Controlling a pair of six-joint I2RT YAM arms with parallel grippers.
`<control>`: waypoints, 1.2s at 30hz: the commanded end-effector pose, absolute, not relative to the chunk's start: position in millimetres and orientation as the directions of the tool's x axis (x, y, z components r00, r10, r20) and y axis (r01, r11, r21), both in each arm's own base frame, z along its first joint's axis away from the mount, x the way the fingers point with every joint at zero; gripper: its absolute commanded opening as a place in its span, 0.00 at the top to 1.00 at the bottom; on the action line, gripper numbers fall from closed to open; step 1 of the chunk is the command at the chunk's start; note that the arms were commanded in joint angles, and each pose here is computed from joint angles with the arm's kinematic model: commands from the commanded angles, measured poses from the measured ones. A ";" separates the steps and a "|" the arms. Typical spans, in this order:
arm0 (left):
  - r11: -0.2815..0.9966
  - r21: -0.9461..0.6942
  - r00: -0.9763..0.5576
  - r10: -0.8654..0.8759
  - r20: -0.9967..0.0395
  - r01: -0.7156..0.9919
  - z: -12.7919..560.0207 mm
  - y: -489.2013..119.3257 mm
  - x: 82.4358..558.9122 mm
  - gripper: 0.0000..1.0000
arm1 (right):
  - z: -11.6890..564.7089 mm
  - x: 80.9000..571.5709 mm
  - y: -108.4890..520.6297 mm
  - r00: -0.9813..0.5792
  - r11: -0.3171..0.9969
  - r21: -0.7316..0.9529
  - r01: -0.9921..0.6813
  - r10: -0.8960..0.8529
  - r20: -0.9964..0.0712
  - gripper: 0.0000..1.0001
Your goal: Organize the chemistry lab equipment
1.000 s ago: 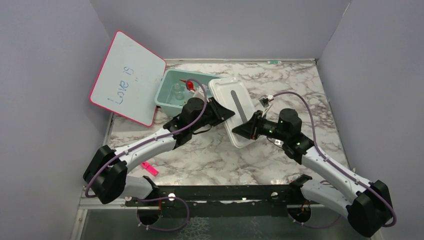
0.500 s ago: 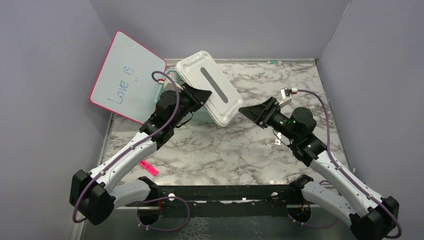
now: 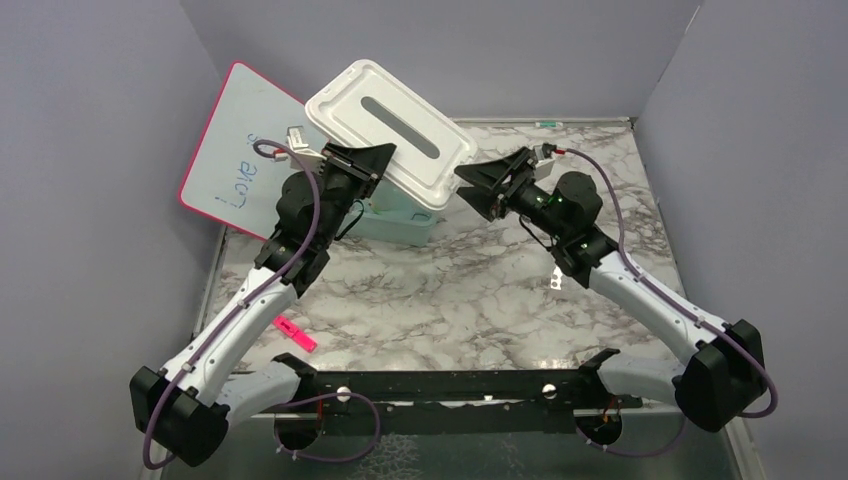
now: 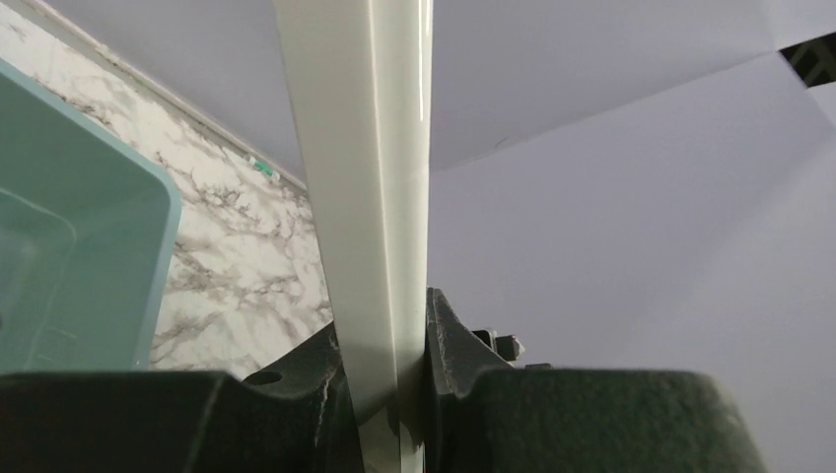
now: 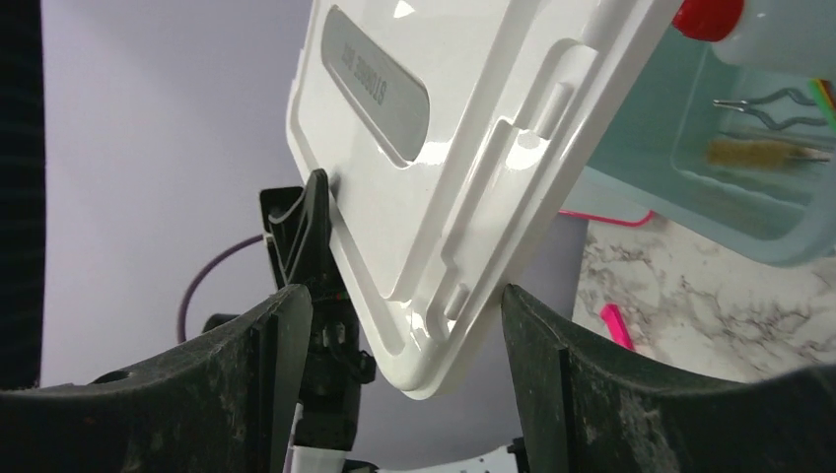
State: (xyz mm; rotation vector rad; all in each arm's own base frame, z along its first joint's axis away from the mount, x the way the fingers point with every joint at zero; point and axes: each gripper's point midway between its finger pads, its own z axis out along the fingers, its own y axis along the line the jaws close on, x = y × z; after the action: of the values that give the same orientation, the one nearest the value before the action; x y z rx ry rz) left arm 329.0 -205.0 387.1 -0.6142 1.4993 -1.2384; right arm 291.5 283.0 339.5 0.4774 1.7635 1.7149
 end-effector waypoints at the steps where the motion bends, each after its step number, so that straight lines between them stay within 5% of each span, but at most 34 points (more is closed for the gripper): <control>1: 0.155 -0.941 -0.280 -0.929 -0.243 0.301 438.9 -194.0 322.5 1.00 | 390.0 293.1 293.3 -0.762 -0.052 0.973 -0.226 0.631 -0.144 0.26; 9: 0.096 -0.948 -0.269 -0.946 -0.182 0.303 442.8 -189.7 323.4 1.00 | 380.1 307.7 318.2 -0.802 -0.083 0.982 -0.170 0.591 -0.089 0.35; 16: 0.139 -0.948 -0.218 -0.954 -0.206 0.287 432.6 -177.1 320.6 1.00 | 378.4 307.8 317.7 -0.800 -0.141 0.972 -0.187 0.597 -0.067 0.72; 21: 0.289 -0.932 -0.249 -0.907 -0.340 0.221 398.6 -179.5 316.5 0.56 | 370.0 298.0 318.1 -0.825 -0.142 0.977 -0.159 0.563 -0.053 0.89; 26: 0.499 -0.861 -0.285 -0.814 -0.505 0.099 338.7 -164.2 300.5 0.22 | 357.1 299.2 316.6 -0.812 -0.096 0.981 -0.169 0.578 -0.084 0.99; 31: 0.736 -0.677 -0.291 -0.648 -0.704 -0.002 310.0 -127.5 278.3 0.14 | 342.8 311.2 327.6 -0.820 -0.076 0.982 -0.170 0.563 -0.098 0.99; 36: 0.843 -0.533 -0.206 -0.536 -0.818 -0.077 319.0 -83.9 261.4 0.12 | 335.5 333.3 342.7 -0.813 -0.041 0.975 -0.218 0.561 -0.158 0.99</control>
State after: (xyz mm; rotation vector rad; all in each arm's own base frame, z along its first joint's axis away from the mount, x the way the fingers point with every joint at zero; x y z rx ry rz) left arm 277.8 -129.5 316.3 -0.5458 1.7275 -0.7401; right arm 324.0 331.1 313.5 0.5064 1.7888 1.8933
